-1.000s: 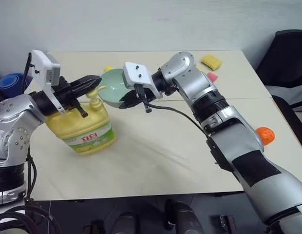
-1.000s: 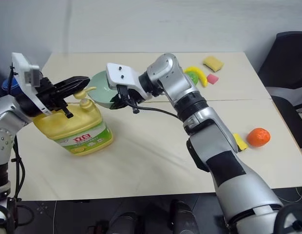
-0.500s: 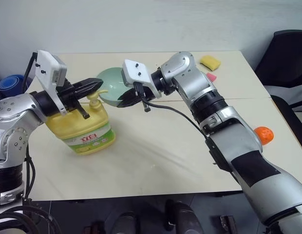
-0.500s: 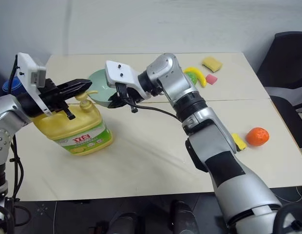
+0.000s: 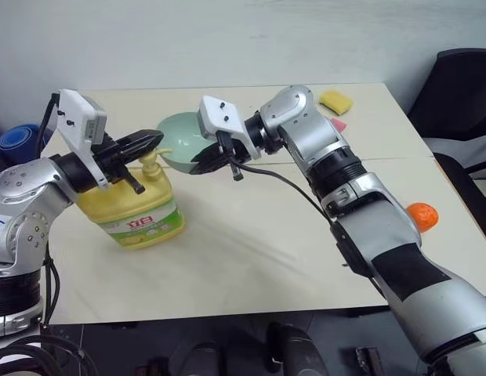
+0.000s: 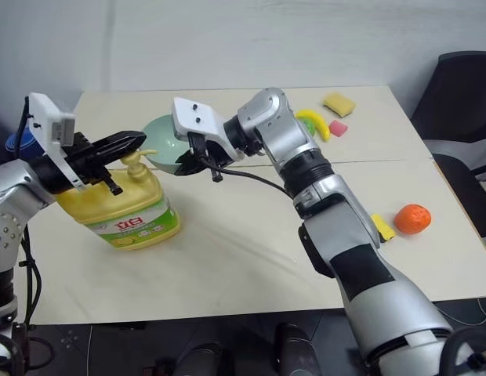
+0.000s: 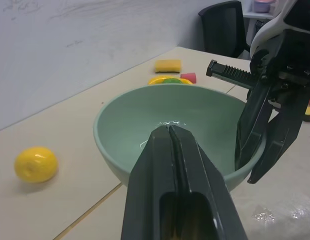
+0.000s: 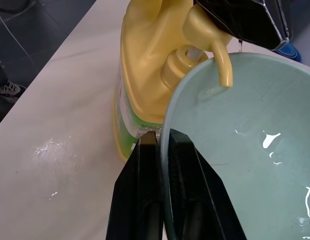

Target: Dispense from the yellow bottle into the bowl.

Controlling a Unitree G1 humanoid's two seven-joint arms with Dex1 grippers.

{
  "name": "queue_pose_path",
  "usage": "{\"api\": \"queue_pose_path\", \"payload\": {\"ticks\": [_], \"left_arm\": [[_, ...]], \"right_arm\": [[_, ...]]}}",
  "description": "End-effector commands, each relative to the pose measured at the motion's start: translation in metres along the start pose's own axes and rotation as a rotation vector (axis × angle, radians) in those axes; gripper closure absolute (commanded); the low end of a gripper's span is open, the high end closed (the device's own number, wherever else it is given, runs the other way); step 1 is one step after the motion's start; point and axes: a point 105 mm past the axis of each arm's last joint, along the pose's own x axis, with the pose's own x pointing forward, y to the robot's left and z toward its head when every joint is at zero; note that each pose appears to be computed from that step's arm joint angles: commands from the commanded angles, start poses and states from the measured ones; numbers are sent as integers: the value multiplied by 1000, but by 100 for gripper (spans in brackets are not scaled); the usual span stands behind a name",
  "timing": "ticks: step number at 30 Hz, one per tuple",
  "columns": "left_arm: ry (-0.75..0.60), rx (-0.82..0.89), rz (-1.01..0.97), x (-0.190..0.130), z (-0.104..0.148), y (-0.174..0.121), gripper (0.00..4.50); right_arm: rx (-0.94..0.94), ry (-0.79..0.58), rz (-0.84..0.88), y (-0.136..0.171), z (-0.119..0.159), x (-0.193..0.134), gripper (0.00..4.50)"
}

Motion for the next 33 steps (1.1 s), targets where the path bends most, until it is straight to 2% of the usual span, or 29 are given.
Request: {"api": "queue_pose_path", "payload": {"ticks": [1, 4, 7, 12, 15, 18, 20, 25, 30, 33], "left_arm": [[264, -159, 3, 0, -76, -9, 447], [264, -157, 0, 0, -78, -10, 447], [139, -213, 12, 5, -59, -7, 447], [-232, -56, -92, -1, 23, -9, 447], [-343, 21, -120, -11, 48, -9, 447], [-381, 59, -218, -20, 56, -22, 447], [-342, 86, -338, -23, 50, -41, 447], [-132, 113, -528, -28, 5, -77, 447], [-99, 46, -554, -31, -25, -96, 447], [-81, 31, -489, -32, -45, -92, 447]], "right_arm": [[-70, -55, -4, -2, 23, -1, 450], [-68, -59, 1, 0, 23, -1, 450], [-67, -61, 7, 2, 22, 0, 450], [-58, -79, -44, 4, 13, -15, 450], [-45, -55, -90, 9, -3, -35, 450], [0, -12, -123, 17, -26, -53, 450], [46, 47, -139, 30, -52, -68, 450], [126, 134, -180, 59, -103, -83, 450], [214, 120, -210, 86, -142, -76, 450], [234, 134, -238, 95, -162, -72, 450]]}}
